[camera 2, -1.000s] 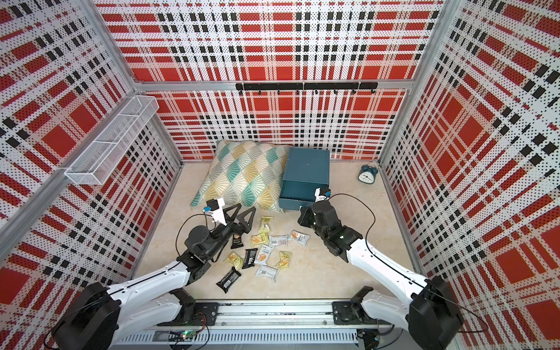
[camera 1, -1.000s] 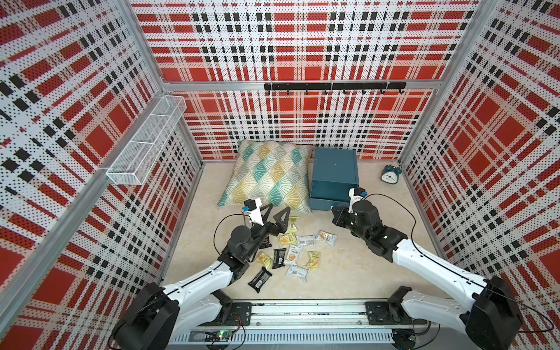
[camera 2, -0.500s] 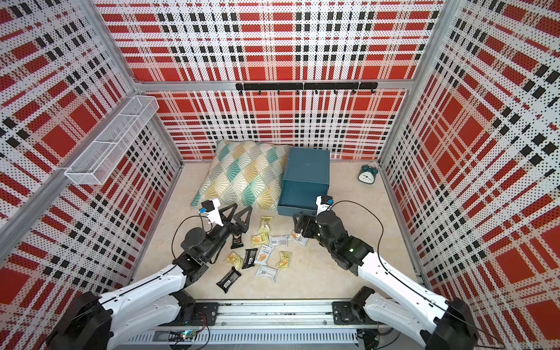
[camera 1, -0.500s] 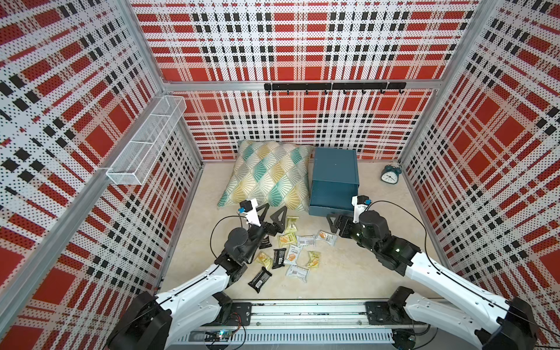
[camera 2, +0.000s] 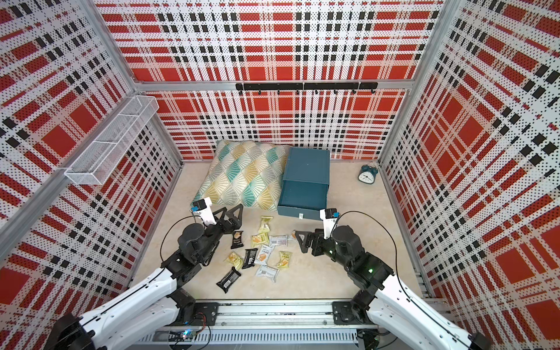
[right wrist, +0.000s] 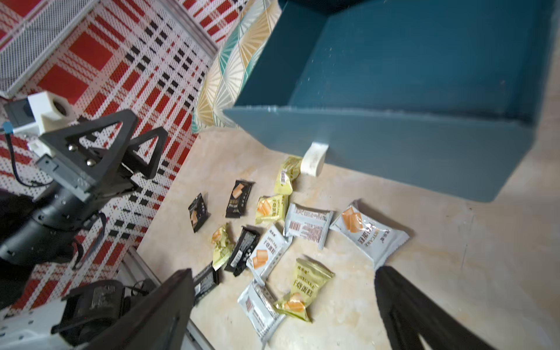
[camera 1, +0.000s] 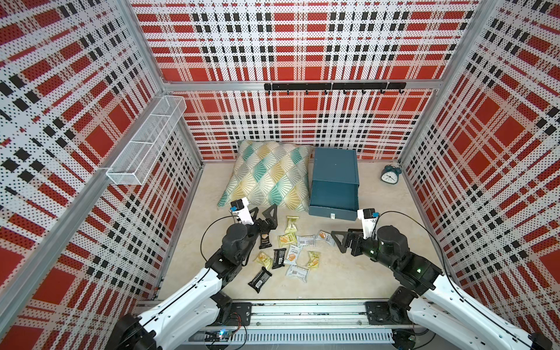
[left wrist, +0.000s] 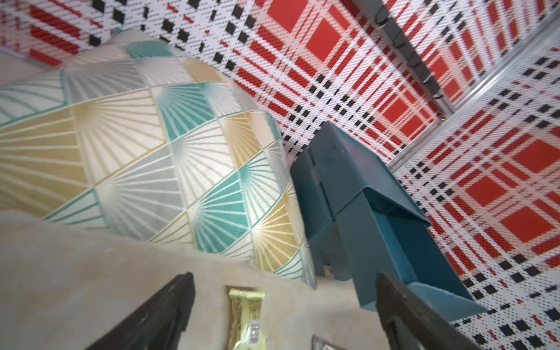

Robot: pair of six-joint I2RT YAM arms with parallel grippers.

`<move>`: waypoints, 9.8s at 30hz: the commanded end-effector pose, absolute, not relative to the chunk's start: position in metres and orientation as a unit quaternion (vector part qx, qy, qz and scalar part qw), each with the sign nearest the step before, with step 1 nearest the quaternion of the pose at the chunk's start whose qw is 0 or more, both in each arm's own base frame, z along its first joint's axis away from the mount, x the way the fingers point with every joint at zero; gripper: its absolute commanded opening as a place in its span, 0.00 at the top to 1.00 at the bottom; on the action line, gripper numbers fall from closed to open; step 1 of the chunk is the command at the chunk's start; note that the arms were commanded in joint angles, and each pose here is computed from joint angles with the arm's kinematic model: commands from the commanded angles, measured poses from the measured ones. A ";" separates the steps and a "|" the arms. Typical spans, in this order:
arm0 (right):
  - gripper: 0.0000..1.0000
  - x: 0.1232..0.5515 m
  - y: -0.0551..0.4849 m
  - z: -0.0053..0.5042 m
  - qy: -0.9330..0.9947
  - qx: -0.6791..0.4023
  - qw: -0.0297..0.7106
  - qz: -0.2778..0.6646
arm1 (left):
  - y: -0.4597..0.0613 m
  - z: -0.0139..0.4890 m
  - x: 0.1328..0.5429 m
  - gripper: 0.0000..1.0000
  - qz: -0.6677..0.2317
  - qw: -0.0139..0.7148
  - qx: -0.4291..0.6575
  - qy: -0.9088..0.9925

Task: Place the cookies into the drawer by color
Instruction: Open the drawer in the storage box, then pick up the cookie at the center of the board, then place the cookie in the drawer, then pick up the cookie at the center of the board, then place the cookie in the drawer.

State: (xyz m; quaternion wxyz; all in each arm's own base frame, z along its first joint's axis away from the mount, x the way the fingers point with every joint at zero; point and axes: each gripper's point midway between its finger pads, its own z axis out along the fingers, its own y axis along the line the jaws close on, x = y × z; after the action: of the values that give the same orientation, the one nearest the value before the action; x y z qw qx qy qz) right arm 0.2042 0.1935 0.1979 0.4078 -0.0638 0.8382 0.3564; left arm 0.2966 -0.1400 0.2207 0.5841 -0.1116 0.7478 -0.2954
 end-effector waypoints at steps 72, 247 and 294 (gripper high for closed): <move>0.00 0.155 0.267 0.141 0.810 -0.227 0.433 0.323 | 0.011 0.005 0.227 0.61 0.056 0.253 -0.500 0.827; 0.00 0.205 0.183 0.253 0.835 -0.005 0.468 0.289 | -0.365 0.269 0.348 0.62 -0.170 0.490 0.079 0.851; 0.42 0.192 0.316 0.151 0.863 -0.190 0.316 0.345 | -0.172 0.110 0.224 0.26 -0.246 0.349 -0.084 0.901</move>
State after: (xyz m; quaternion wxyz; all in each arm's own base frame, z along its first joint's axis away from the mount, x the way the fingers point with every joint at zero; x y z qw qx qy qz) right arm 0.1898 0.2969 0.1361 0.3105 -0.1893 0.8769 0.3143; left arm 0.2360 -0.1627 0.1151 0.3710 -0.0854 0.8983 -0.2195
